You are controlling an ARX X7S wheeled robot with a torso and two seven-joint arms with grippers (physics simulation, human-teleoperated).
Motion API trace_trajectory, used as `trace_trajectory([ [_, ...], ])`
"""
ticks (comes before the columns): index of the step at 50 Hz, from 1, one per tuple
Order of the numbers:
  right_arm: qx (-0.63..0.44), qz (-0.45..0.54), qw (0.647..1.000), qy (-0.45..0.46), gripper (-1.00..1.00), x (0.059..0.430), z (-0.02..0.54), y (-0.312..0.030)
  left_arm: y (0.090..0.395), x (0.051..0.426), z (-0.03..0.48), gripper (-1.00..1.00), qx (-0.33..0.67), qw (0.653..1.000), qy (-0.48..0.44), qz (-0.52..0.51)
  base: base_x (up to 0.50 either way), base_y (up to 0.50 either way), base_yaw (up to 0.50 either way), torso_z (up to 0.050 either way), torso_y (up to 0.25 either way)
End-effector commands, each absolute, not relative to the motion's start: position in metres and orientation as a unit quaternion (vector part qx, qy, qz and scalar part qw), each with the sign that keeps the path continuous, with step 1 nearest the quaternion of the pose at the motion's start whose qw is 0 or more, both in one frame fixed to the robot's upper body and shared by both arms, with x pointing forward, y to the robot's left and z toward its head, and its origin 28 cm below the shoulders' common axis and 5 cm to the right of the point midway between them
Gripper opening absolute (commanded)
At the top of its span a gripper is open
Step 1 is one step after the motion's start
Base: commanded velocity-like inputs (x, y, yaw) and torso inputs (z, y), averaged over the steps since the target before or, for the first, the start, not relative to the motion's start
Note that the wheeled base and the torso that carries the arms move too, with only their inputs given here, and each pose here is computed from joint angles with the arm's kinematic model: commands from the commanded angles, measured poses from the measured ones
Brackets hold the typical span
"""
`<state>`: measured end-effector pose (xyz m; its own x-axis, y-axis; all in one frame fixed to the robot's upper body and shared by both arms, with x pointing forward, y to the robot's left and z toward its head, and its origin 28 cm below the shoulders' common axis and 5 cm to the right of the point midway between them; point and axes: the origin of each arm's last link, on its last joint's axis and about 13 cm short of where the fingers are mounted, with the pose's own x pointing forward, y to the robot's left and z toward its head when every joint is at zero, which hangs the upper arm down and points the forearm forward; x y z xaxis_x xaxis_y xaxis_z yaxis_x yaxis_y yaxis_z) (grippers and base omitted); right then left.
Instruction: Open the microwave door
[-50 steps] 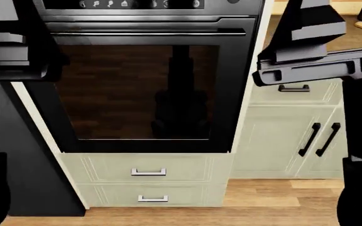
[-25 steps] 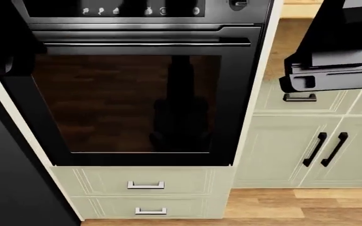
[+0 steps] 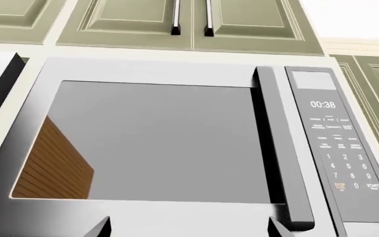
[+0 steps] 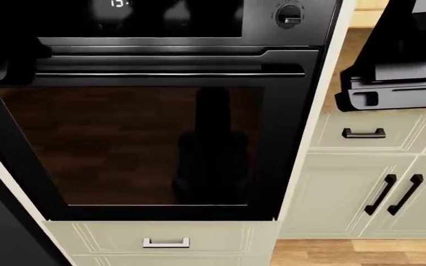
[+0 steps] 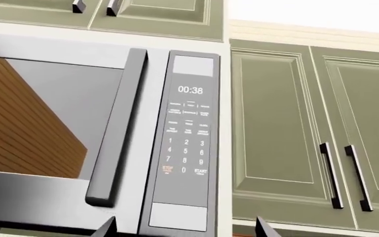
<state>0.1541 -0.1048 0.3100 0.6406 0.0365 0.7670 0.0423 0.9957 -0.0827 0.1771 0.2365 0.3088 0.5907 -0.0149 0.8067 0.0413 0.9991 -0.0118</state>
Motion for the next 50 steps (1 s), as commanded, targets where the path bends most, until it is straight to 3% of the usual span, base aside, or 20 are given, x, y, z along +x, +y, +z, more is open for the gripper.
trace_trajectory([
  [1, -0.045, -0.002, 0.905, -0.423, 1.00, 0.1532, 0.3102, -0.1054, 0.2358, 0.1762, 0.3098, 1.00, -0.016, 0.891, -0.453, -0.018, 0.30, -0.02, 0.00, 0.000, 0.000],
  [9, -0.037, 0.004, 0.908, -0.417, 1.00, 0.1534, 0.3086, -0.1065, 0.2341, 0.1754, 0.3119, 1.00, -0.015, 0.890, -0.455, -0.021, 0.12, -0.01, 0.00, 0.000, 0.002],
  [38, -0.031, 0.008, 0.911, -0.411, 1.00, 0.1531, 0.3058, -0.1065, 0.2350, 0.1771, 0.3099, 1.00, -0.015, 0.890, -0.455, -0.021, -0.08, -0.50, 0.00, 0.000, 0.000],
  [50, -0.037, 0.011, 0.911, -0.411, 1.00, 0.1530, 0.3051, -0.1058, 0.2341, 0.1768, 0.3106, 1.00, -0.014, 0.890, -0.456, -0.023, 0.26, 0.00, 0.00, 0.000, 0.000],
])
